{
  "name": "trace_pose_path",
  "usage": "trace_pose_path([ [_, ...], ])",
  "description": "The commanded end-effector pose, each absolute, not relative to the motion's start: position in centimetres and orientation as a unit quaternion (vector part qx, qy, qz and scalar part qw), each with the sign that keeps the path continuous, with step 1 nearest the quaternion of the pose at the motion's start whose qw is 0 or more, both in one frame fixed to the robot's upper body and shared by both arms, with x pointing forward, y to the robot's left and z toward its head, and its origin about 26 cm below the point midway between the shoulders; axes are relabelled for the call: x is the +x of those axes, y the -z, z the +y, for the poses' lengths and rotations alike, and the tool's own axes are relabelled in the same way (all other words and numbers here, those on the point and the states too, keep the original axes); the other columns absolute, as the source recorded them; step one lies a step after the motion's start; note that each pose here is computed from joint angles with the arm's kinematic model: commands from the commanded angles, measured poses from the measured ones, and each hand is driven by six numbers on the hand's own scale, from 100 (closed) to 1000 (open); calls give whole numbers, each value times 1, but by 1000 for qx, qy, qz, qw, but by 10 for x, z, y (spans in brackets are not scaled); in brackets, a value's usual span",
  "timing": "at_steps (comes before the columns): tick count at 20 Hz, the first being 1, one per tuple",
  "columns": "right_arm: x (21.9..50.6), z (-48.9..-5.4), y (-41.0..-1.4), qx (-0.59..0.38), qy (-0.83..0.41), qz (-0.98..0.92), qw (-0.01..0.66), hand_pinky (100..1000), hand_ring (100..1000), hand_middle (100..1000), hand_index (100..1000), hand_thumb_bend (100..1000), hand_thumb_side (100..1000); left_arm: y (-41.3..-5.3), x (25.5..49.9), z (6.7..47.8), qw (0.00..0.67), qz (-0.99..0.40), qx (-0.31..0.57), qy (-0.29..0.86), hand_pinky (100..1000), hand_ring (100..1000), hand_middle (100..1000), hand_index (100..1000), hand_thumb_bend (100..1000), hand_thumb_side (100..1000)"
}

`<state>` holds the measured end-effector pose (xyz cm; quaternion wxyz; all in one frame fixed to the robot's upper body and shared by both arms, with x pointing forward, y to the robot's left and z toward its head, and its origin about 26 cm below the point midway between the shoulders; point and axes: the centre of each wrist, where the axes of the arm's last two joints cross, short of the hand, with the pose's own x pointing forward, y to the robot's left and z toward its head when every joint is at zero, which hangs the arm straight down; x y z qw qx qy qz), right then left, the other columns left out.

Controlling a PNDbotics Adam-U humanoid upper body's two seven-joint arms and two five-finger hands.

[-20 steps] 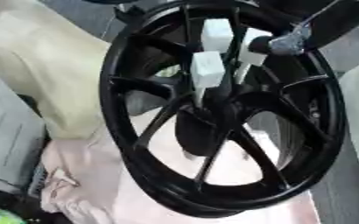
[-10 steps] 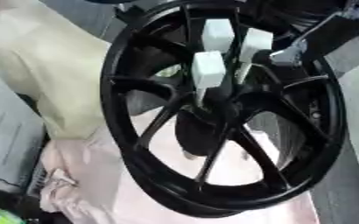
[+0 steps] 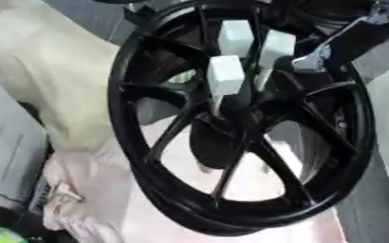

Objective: Pull the pin out of the wheel hub.

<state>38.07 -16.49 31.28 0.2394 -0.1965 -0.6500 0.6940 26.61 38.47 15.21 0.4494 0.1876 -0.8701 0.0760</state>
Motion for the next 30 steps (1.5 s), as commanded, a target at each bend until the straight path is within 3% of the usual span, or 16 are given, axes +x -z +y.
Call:
trace_pose_path([
  [1,382,-170,-320,-219,-687,-652,237,828,800,609,791,436,376,-159,265,386,442,-875,189,-65,633,635,577,735,491,679],
  [22,395,-176,-308,-241,-680,-643,257,827,803,618,792,438,393,-160,265,385,441,-875,189,-62,633,639,579,736,481,689],
  [30,398,-178,-306,-247,-675,-643,265,820,794,584,774,436,382,-160,266,384,442,-875,187,-59,633,642,580,736,477,692],
])
